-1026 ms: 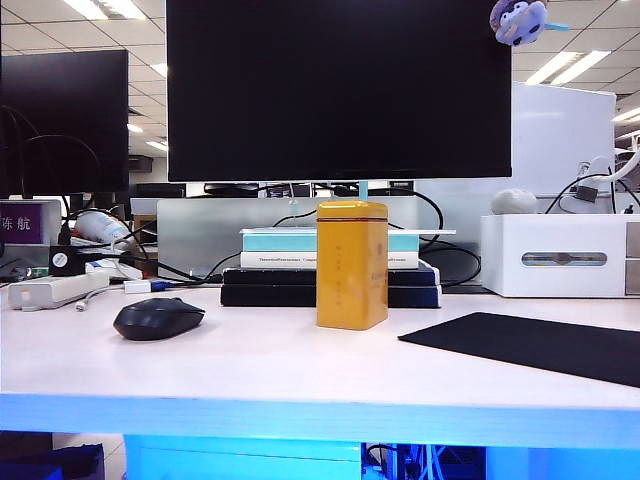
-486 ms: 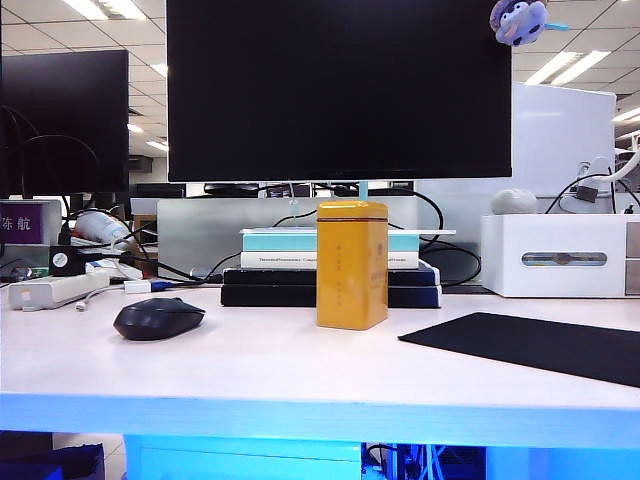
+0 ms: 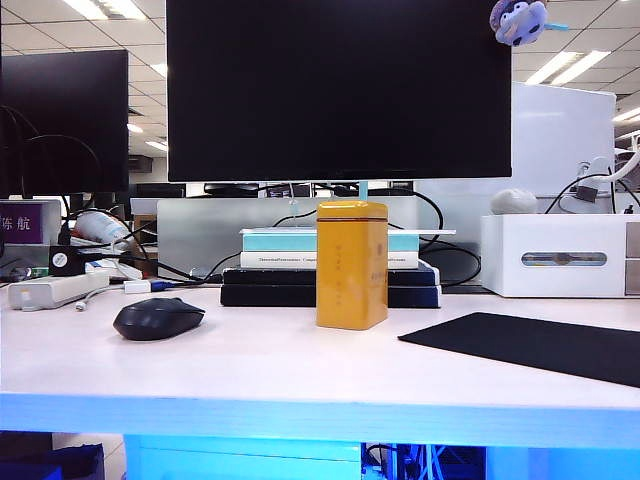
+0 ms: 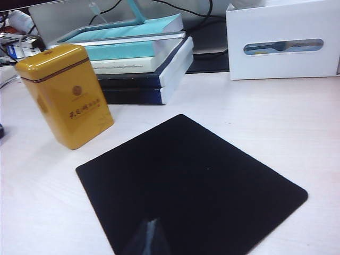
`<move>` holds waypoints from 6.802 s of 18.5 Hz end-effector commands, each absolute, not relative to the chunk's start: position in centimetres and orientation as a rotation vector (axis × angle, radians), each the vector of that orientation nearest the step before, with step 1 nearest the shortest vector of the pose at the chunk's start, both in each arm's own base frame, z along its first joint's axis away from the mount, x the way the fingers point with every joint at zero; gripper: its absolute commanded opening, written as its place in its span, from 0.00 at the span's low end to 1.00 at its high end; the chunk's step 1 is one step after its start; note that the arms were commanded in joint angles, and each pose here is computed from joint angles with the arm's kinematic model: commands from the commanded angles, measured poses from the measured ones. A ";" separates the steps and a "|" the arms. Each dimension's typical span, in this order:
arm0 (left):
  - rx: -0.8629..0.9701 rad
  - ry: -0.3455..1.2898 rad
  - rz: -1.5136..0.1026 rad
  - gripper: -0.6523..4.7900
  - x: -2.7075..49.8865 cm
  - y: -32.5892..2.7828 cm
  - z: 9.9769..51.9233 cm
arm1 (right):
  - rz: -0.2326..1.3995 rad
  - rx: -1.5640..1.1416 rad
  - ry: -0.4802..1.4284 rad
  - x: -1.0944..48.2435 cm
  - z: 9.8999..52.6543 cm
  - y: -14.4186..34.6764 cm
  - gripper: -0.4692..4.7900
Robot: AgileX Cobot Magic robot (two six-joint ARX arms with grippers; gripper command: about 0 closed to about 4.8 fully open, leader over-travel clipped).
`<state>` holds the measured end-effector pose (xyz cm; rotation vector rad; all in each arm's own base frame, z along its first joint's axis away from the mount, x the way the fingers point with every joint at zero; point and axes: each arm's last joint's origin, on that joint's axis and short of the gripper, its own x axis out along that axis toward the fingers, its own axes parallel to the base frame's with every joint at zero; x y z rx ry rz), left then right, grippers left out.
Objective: Place the black mouse on the black mouse pad.
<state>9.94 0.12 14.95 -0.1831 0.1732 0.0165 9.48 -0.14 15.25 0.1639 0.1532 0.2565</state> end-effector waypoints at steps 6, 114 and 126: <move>-0.211 0.191 -0.193 0.11 9.9 -0.5 14.9 | 0.450 0.167 0.130 9.4 15.5 0.6 0.08; 0.042 0.741 -0.432 1.00 32.4 -9.6 15.4 | 0.900 -0.039 0.367 14.1 26.5 8.3 0.08; 0.046 0.770 -0.433 1.00 32.2 -9.5 15.1 | 0.902 -0.049 0.363 14.1 26.5 8.3 0.08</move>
